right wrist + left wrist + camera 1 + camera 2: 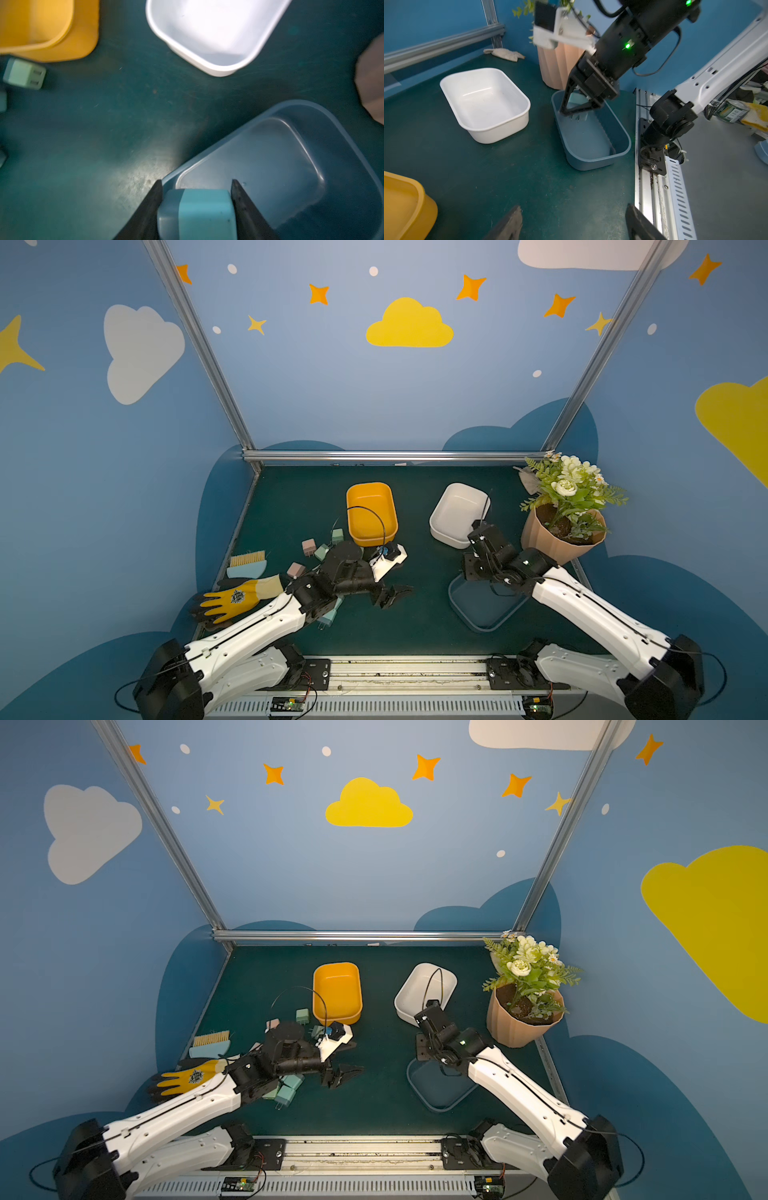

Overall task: Place the plugs by color into the storage box
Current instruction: Place the plug in the storage box.

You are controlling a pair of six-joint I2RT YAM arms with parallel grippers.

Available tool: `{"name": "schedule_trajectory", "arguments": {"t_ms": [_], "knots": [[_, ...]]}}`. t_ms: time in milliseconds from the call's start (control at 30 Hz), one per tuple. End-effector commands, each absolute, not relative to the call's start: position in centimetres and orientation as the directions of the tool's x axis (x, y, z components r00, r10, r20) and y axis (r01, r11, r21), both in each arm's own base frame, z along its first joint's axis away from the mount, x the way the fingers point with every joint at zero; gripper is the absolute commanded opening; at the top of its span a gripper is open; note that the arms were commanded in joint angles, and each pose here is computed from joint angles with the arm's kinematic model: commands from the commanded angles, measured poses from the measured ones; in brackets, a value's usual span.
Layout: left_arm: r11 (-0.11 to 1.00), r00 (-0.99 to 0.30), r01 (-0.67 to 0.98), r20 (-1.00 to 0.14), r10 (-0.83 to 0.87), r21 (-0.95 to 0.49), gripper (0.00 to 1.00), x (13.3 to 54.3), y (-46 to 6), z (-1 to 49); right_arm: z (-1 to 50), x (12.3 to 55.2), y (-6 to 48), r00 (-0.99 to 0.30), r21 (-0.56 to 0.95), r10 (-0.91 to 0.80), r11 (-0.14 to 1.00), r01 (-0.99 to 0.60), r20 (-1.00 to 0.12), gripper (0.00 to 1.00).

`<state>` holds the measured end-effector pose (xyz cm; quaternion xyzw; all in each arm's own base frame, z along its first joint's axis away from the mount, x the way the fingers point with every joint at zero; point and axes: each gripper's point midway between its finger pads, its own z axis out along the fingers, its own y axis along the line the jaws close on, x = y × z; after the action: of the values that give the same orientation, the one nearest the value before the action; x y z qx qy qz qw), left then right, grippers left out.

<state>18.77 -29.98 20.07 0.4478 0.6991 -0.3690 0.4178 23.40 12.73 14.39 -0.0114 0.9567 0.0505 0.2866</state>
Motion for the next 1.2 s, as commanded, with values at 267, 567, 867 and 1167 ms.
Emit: {"name": "schedule_trajectory", "arguments": {"t_ms": [267,567,867,1167], "knots": [[0.203,-0.151,0.975,-0.947,0.285,-0.094,0.80,18.8,-35.4,22.7,12.0,21.5,2.9,-0.674,0.166,0.425,0.894,0.416,-0.604,0.00],[0.161,-0.148,0.982,-0.938,0.314,-0.101,0.81,18.4,-37.0,22.3,9.6,21.5,2.2,-0.712,0.148,0.471,0.871,0.468,-0.521,0.00],[0.170,-0.160,0.980,-0.928,0.337,-0.107,0.81,18.4,-37.3,21.6,7.7,22.9,2.5,-0.739,0.137,0.479,0.869,0.475,-0.474,0.00],[0.192,-0.186,0.974,-0.909,0.374,-0.120,0.81,18.3,-36.8,20.3,6.3,23.7,1.8,-0.739,0.111,0.501,0.853,0.510,-0.450,0.00]]}}
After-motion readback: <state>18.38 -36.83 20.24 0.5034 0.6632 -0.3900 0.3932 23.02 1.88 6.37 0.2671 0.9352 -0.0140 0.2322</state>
